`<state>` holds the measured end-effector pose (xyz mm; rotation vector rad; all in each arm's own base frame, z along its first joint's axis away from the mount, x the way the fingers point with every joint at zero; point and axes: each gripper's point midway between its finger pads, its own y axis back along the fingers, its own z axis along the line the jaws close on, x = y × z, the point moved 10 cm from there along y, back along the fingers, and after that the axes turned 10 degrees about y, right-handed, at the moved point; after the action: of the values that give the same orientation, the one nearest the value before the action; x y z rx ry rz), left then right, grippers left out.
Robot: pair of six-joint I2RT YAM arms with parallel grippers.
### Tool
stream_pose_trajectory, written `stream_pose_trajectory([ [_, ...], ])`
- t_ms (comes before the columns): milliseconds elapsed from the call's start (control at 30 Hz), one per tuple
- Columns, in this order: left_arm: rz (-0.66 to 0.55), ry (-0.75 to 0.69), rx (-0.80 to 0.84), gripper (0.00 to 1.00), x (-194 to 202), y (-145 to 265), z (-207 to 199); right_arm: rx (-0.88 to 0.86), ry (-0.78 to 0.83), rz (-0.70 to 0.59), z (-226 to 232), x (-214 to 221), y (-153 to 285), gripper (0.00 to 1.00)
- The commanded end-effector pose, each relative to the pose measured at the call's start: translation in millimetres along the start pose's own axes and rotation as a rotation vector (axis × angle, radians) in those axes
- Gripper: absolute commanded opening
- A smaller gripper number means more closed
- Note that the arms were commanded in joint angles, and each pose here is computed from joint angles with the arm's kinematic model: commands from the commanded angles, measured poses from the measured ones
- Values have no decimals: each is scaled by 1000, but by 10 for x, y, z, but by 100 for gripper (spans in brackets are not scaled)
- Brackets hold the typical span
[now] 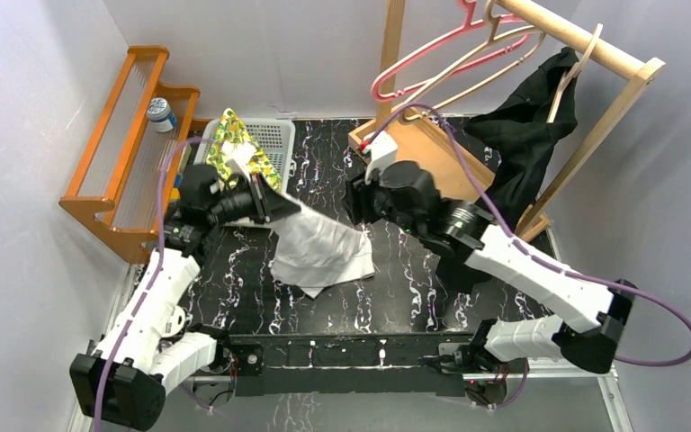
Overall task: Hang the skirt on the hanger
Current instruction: Place the skirt at the center of the board, then flatten out the skirt at the center of the board.
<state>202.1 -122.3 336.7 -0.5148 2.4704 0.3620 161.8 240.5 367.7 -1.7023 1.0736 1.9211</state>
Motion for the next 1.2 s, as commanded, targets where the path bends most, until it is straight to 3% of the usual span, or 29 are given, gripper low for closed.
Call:
stream_pose_trajectory([
  [0, -134, 272, -634, 0, 580, 225, 747, 1, 3, 227, 78, 561, -243, 56],
  [100, -142, 328, -843, 0, 826, 365, 974, 11, -14, 316, 133, 915, -338, 56],
  [167, -136, 363, -940, 11, 902, 418, 1053, 33, -27, 381, 172, 1150, -390, 58],
  [267, -96, 371, -951, 34, 934, 400, 1100, 122, -65, 515, 194, 1477, -456, 62],
  [367, -83, 365, -987, 48, 896, 411, 1094, 222, -91, 652, 192, 1697, -496, 64],
  [467, -56, 342, -989, 71, 844, 439, 1011, 281, -101, 721, 186, 1850, -554, 69],
  [667, 29, 307, -991, 85, 819, 596, 742, 346, -152, 805, 106, 2019, -613, 68],
  [933, 23, 434, -934, 86, 1093, 666, 690, 203, -169, 787, -110, 2221, -777, 60],
  [1067, 7, 472, -899, 66, 1209, 653, 749, 183, -183, 799, -149, 2264, -843, 54],
  [1167, 25, 475, -899, 48, 1279, 659, 797, 188, -193, 828, -146, 2356, -872, 42],
])
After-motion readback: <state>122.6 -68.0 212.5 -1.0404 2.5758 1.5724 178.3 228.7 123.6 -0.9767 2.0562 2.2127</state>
